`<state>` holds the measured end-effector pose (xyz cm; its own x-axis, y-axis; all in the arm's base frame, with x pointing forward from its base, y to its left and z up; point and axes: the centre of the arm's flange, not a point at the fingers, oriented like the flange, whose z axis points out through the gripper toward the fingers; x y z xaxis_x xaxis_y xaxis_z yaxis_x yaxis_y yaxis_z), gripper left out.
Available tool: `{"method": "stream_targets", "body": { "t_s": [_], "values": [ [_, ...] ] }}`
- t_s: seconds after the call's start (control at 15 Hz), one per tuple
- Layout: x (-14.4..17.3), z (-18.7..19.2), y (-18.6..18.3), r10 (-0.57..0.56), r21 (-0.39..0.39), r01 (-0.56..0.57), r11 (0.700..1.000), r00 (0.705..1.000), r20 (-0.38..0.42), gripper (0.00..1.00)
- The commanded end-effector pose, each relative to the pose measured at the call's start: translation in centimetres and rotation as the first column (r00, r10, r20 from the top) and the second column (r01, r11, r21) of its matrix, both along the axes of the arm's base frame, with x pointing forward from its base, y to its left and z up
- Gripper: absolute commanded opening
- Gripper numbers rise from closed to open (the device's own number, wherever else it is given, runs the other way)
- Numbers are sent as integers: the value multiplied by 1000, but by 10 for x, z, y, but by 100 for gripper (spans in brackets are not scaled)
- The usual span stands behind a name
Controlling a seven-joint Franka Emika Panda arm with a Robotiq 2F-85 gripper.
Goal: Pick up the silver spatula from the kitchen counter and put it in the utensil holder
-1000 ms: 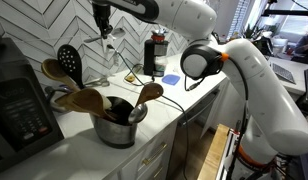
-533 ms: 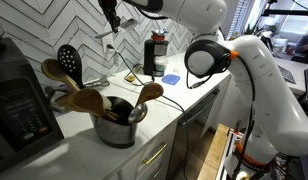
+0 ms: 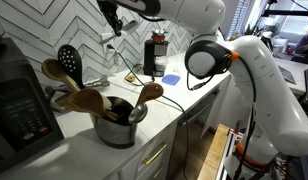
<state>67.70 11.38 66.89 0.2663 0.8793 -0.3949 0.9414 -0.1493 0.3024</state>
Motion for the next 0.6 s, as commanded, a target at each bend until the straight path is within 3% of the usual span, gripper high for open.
{"method": "stream_targets", "body": {
  "t_s": [0.0,0.13,0.33,0.53],
  "values": [
    [-46,31,18,46,-107,-64,992,986,-161,4],
    [-89,51,27,20,-152,-54,987,976,-215,4],
    [-146,75,35,8,-170,-47,984,974,-225,4],
    [-192,71,34,38,-75,-52,996,982,-183,4]
  ]
}}
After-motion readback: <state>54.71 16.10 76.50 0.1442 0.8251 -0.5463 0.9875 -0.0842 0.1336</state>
